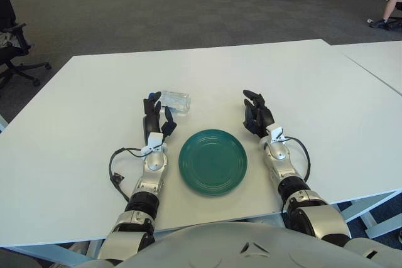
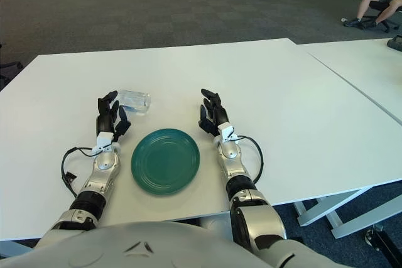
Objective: Put the bottle into the plate.
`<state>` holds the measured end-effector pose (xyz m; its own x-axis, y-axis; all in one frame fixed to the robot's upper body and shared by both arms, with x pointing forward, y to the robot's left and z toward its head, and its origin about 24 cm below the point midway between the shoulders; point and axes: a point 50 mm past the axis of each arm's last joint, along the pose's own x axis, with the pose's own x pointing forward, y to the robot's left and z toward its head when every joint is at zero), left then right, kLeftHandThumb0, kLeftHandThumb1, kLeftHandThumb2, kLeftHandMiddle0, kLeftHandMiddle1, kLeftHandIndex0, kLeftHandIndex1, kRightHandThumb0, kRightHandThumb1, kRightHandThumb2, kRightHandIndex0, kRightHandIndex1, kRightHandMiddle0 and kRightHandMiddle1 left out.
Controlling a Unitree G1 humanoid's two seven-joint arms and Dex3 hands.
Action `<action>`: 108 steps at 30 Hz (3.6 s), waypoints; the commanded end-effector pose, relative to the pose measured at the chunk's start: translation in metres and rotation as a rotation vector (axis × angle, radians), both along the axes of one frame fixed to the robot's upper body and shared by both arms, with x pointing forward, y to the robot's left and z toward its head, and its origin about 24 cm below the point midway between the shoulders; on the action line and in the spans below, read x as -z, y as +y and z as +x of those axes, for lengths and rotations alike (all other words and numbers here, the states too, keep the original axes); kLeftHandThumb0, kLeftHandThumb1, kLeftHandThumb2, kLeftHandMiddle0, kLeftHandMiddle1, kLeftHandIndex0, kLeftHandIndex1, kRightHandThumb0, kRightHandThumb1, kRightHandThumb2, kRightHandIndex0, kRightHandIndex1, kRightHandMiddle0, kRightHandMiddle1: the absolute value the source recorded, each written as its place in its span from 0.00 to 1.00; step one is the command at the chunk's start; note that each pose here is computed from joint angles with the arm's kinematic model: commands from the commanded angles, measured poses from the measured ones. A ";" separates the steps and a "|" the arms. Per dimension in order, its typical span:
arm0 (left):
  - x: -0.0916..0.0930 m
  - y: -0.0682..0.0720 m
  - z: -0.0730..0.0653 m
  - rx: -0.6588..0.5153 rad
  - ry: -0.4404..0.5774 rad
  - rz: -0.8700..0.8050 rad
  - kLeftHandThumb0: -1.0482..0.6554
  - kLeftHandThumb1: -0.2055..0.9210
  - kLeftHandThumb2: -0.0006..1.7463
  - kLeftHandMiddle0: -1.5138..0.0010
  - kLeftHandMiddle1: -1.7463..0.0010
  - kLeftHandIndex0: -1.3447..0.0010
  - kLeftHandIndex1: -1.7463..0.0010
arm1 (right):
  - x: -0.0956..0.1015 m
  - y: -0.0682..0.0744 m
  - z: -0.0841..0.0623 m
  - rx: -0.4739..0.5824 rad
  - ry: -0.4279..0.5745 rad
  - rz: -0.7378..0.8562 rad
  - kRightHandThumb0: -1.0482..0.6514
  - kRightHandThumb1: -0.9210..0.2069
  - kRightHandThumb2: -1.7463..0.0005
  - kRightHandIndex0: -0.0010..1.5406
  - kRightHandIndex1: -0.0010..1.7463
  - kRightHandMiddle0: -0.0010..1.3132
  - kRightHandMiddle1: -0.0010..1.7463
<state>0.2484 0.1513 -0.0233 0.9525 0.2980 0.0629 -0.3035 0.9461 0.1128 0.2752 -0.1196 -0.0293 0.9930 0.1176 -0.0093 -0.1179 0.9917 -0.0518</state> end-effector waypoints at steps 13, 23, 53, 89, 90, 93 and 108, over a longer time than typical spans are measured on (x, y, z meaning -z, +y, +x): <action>0.008 0.000 -0.007 0.000 0.028 -0.005 0.15 1.00 0.48 0.72 0.96 1.00 0.48 | 0.021 -0.006 -0.017 0.026 0.106 -0.008 0.19 0.00 0.49 0.15 0.00 0.00 0.39; 0.008 0.002 -0.006 -0.005 0.034 0.001 0.14 1.00 0.48 0.70 0.95 1.00 0.47 | 0.023 -0.005 -0.016 0.039 0.136 -0.012 0.19 0.00 0.49 0.14 0.00 0.00 0.37; -0.113 0.074 0.049 0.167 -0.417 0.933 0.01 1.00 0.13 0.97 1.00 1.00 0.79 | 0.022 -0.007 -0.016 0.000 0.090 -0.029 0.17 0.00 0.49 0.13 0.00 0.00 0.36; -0.111 0.046 0.102 0.618 -0.189 1.401 0.00 0.99 0.06 0.98 1.00 1.00 0.74 | 0.018 -0.005 -0.012 0.001 0.099 0.008 0.20 0.00 0.52 0.15 0.01 0.00 0.40; -0.111 0.046 0.102 0.649 -0.167 1.409 0.00 0.99 0.06 0.98 1.00 1.00 0.74 | 0.018 -0.005 -0.012 0.001 0.099 0.009 0.20 0.00 0.52 0.15 0.01 0.00 0.40; -0.110 0.044 0.105 0.772 -0.079 1.458 0.00 1.00 0.06 0.99 1.00 1.00 0.77 | 0.018 -0.005 -0.011 0.005 0.105 0.007 0.20 0.00 0.53 0.15 0.01 0.00 0.40; -0.120 0.033 0.116 1.016 0.162 1.529 0.01 0.92 0.03 1.00 1.00 1.00 0.83 | 0.019 -0.006 -0.010 0.008 0.119 0.007 0.21 0.00 0.53 0.16 0.01 0.00 0.43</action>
